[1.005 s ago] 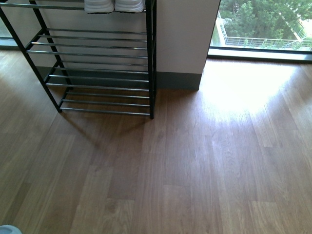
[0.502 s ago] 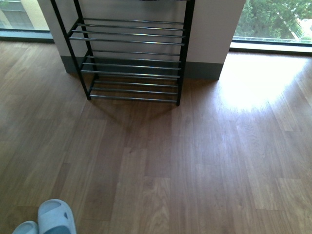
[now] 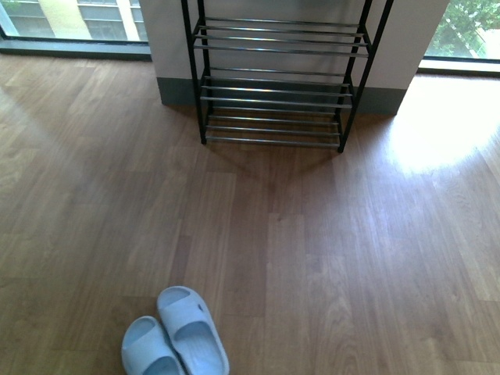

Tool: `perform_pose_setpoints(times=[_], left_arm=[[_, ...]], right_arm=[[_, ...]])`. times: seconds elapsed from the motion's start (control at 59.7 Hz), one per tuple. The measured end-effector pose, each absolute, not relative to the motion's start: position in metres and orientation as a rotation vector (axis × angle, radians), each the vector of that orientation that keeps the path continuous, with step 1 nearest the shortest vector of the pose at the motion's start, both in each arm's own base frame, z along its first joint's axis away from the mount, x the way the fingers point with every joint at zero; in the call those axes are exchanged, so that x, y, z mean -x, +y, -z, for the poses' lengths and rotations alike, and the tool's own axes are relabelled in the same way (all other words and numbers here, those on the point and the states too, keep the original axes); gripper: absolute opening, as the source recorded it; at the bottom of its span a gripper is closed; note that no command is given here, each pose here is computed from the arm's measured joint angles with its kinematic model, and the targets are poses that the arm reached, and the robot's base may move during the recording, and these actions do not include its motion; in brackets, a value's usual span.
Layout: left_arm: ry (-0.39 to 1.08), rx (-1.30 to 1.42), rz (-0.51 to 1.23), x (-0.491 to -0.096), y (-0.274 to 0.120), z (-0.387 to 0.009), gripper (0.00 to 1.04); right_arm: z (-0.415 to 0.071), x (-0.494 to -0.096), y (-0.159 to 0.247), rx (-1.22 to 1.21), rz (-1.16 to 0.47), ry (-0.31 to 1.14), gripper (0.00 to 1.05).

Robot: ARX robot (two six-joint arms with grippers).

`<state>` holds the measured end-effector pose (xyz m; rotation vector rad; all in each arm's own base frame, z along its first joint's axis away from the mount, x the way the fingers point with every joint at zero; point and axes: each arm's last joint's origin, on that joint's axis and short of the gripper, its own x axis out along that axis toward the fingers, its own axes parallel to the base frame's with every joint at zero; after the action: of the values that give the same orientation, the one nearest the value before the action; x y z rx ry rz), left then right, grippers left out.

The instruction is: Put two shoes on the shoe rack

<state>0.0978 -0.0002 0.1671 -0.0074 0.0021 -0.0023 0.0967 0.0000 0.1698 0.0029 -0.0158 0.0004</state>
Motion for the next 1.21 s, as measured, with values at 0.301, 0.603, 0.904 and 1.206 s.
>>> perform_pose_setpoints(times=[0.301,0.603,0.904,1.206], left_arm=[[0.002,0.007,0.002,-0.0978,-0.0002,-0.1671,0.95],[0.002,0.007,-0.003,-0.0978,-0.0001,-0.1671,0.95],[0.002,0.008,0.0,-0.0978,-0.0002,-0.1671,0.95],[0.002,0.007,0.002,-0.0978,-0.0002,-0.1671,0.95]], right_arm=[[-0.1698,-0.0967,0.0,-0.003,0.0,-0.016,0.96],[-0.1698,-0.0967,0.0001,-0.003,-0.003,-0.016,0.96],[-0.1698,-0.0967,0.0001,-0.003,-0.004,-0.016,0.96],[-0.1697,-0.0967,0.0,-0.003,0.0,-0.015,0.96]])
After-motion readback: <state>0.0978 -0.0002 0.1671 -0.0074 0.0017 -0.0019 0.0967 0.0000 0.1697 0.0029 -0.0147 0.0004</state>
